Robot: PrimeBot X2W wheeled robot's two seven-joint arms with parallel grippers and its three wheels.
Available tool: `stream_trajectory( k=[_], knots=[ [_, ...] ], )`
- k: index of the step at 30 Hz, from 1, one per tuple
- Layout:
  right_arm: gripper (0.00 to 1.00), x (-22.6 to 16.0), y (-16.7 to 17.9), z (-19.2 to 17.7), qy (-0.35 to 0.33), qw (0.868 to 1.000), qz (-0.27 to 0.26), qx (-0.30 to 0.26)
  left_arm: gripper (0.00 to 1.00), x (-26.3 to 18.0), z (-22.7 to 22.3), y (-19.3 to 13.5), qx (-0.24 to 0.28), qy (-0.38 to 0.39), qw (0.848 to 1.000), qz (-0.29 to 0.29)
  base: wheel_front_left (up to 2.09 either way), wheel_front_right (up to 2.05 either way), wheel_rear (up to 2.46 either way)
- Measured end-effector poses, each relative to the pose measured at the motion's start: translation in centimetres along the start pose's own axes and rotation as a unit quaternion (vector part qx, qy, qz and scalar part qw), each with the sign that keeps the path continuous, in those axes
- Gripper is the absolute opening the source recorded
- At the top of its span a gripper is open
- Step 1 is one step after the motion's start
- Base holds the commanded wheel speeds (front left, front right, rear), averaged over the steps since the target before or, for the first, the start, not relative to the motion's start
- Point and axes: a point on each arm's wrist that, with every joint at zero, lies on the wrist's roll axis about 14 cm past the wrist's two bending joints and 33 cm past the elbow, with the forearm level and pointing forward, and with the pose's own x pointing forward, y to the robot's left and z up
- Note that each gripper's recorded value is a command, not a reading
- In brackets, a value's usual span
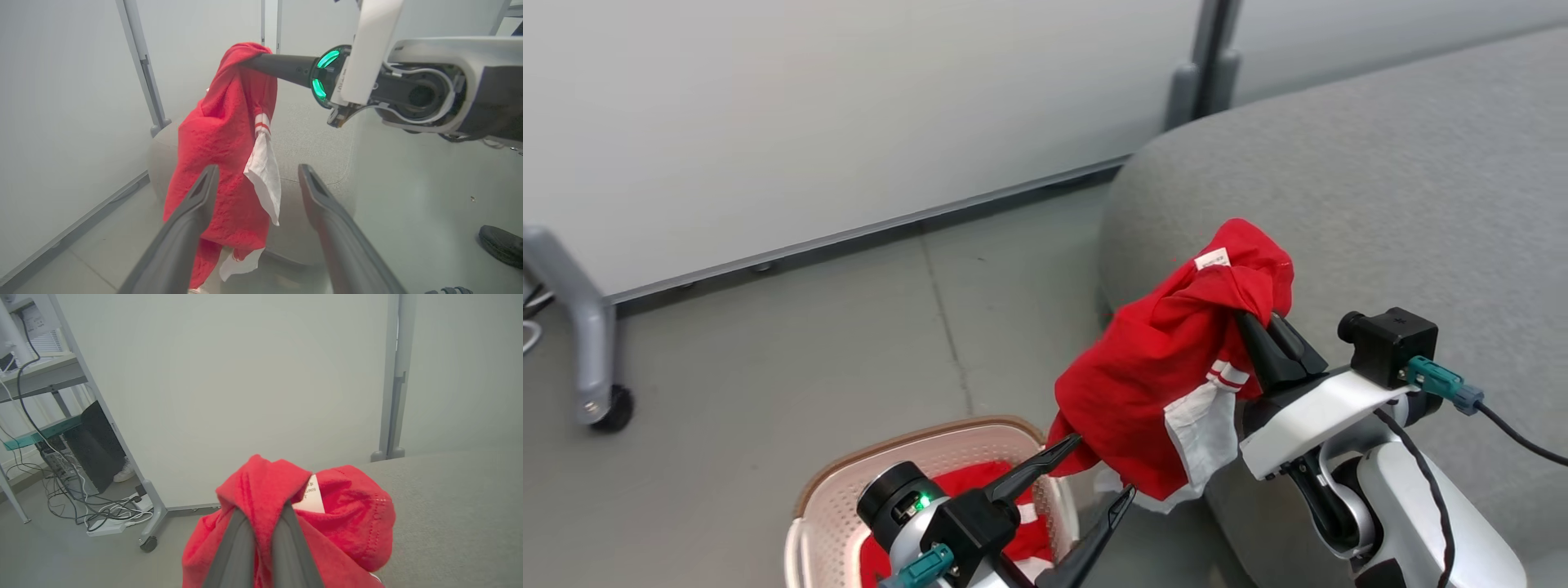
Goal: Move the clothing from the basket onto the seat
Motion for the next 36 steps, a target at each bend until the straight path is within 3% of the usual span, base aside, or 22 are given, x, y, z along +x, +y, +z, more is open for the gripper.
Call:
stream_trajectory(
  k=[11,18,23,36],
  knots=[
    [0.0,-5.2,-7.6,1.4,-0.013,0.991,-0.129,-0.014,1.0,3.3,-1.2,-3.9,-0.015,0.018,0.994,-0.103,0.0,0.0,0.0],
    [0.0,-7.4,-10.5,1.8,-0.025,0.982,-0.187,-0.014,1.0,4.9,-1.5,-5.0,-0.025,0.018,0.989,-0.146,0.0,0.0,0.0],
    [0.0,-6.8,-12.4,3.4,-0.049,0.977,-0.208,-0.022,1.0,5.7,-1.4,-4.7,-0.028,0.012,0.988,-0.154,0.0,0.0,0.0],
    [0.0,-0.6,-19.7,14.4,-0.157,0.953,-0.243,-0.087,1.0,8.0,0.1,0.4,-0.003,-0.03,0.991,-0.128,0.0,0.0,0.0]
  ],
)
